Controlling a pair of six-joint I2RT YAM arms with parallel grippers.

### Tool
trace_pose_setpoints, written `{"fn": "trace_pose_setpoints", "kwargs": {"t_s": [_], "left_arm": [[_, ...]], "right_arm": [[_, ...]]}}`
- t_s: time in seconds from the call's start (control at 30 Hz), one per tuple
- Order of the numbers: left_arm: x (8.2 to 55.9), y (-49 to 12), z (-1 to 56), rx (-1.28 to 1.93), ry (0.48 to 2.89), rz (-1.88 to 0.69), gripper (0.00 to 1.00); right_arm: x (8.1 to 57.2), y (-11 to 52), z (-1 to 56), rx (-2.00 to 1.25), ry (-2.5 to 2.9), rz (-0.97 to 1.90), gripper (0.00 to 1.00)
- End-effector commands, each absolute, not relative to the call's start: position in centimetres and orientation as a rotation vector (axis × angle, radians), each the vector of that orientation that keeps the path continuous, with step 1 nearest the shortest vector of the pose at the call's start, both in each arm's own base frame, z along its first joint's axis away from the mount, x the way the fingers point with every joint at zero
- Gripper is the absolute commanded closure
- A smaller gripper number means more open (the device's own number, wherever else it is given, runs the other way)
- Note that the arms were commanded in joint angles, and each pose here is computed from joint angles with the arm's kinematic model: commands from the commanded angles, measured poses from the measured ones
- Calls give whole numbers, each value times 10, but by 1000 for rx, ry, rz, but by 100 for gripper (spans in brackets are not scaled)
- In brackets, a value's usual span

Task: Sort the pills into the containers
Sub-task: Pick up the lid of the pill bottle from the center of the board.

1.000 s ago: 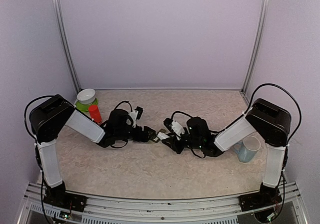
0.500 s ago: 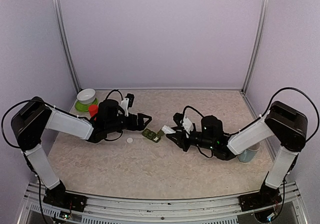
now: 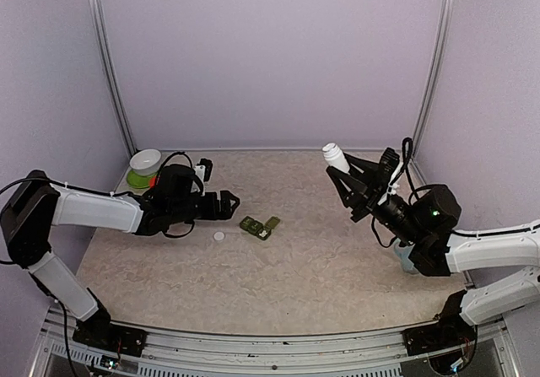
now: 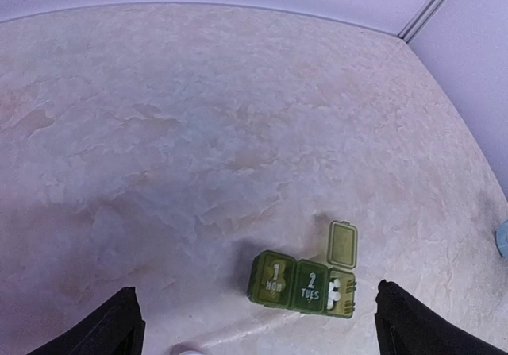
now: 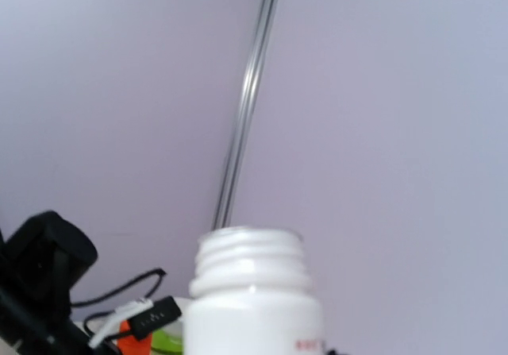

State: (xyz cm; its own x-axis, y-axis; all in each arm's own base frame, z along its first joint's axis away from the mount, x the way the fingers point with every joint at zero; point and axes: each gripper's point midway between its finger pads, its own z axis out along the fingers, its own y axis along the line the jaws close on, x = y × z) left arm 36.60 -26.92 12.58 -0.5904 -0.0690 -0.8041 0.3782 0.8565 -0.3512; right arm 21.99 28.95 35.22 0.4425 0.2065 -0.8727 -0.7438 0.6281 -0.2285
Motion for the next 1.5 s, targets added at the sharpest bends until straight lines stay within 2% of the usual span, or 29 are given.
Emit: {"fn": "trace_pose_setpoints", "kwargs": {"t_s": [0.0,0.53,0.77,0.93,1.47], "left_arm": [[353,-240,97,195,2258,-455,1],[332,-247,44,365,2466,-314,20],[334,-250,33,399,2477,-247,24],[333,-253,27,437,2485,-184,35],[333,-252,15,458,2503,-127,46]], "right_arm": [[223,290,338,-666,978,623,92],[231,296,328,-686,1026,606,91],[234,299,321,-694,1050,604,91],[236,298,321,-690,1056,596,91],[238,300,319,-689,1064,599,91]]}}
